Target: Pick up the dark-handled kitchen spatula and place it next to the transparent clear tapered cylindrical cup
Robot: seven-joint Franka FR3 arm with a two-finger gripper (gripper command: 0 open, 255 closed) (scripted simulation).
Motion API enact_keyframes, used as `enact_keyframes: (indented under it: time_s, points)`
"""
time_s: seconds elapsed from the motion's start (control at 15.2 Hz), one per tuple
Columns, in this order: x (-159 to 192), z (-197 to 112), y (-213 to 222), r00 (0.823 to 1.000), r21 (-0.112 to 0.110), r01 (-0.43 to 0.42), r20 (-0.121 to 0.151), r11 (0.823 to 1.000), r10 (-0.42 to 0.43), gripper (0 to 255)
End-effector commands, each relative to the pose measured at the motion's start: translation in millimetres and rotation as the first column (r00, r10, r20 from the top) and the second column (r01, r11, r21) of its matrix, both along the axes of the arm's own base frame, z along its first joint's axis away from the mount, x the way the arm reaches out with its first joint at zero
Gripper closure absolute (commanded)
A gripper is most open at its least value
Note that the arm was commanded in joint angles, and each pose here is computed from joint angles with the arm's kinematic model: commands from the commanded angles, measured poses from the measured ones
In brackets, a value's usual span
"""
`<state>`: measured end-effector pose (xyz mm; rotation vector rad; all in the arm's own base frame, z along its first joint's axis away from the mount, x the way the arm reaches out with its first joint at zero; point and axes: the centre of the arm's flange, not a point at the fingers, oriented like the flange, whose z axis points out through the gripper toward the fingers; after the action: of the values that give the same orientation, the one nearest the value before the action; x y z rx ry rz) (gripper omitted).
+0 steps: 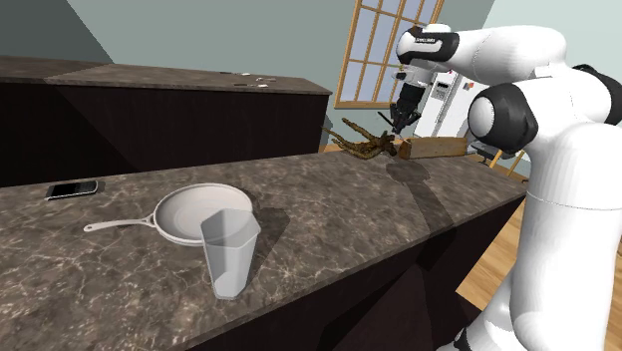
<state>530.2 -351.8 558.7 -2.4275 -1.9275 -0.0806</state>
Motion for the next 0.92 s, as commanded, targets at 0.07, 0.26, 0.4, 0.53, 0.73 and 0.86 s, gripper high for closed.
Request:
enact_keyframes:
  time_s: [0.07, 0.26, 0.4, 0.53, 0.73, 0.86]
  points:
    - [1, 17, 1, 1.0, 0.0, 0.0, 0.0, 1.0, 0.0, 255]
    - [-1, 21, 27, 1.0, 0.0, 0.0, 0.0, 1.0, 0.0, 255]
    - [-4, 21, 53, 1.0, 0.0, 0.0, 0.0, 1.0, 0.0, 255]
    - [-6, 21, 80, 1.0, 0.0, 0.0, 0.0, 1.0, 0.0, 255]
    - [-10, 21, 119, 1.0, 0.0, 0.0, 0.0, 1.0, 0.0, 255]
    - [-13, 21, 145, 1.0, 0.0, 0.0, 0.0, 1.0, 0.0, 255]
